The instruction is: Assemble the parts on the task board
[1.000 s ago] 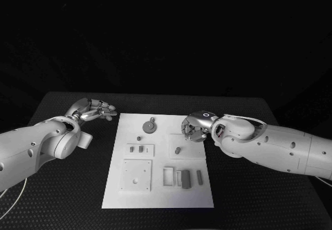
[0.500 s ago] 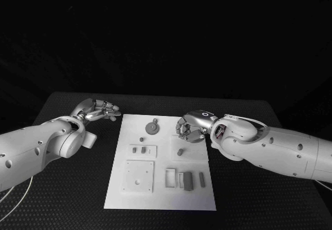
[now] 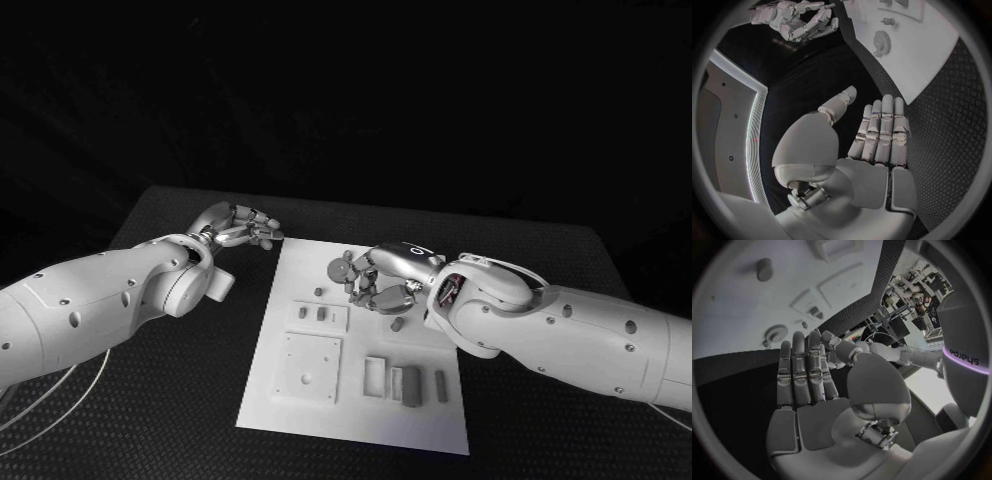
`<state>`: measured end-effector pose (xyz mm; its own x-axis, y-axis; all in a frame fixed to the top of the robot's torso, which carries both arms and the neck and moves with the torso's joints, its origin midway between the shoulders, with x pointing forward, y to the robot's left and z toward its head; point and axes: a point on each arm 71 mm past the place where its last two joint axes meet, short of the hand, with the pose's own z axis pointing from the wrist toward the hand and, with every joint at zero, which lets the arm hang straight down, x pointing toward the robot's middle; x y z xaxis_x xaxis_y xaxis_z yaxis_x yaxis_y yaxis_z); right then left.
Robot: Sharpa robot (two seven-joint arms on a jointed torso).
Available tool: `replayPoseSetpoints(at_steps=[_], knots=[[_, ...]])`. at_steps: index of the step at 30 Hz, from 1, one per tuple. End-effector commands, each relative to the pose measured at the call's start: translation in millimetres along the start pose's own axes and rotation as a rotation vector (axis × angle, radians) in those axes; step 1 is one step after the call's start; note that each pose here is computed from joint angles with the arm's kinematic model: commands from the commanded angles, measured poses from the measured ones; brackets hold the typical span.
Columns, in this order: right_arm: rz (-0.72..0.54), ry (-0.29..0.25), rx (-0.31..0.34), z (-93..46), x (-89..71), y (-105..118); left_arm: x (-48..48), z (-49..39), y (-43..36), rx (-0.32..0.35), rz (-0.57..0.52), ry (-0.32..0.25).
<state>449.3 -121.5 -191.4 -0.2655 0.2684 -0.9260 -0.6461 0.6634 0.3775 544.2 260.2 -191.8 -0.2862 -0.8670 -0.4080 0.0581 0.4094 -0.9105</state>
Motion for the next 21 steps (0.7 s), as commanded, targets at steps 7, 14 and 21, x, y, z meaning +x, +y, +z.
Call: replayPoseSetpoints(at_steps=[7,14,21], knots=[[0.022,0.066,-0.048,13.3,25.0,9,2.2,0.8,-2.7,0.016,-0.009,0.002],[-0.009,0.107,-0.07,14.2,37.5,14,3.0,1.5,-3.2,0.016,-0.011,0.004],[-0.036,0.156,-0.087,11.5,52.8,19,3.3,1.5,-3.4,0.016,-0.011,0.004]])
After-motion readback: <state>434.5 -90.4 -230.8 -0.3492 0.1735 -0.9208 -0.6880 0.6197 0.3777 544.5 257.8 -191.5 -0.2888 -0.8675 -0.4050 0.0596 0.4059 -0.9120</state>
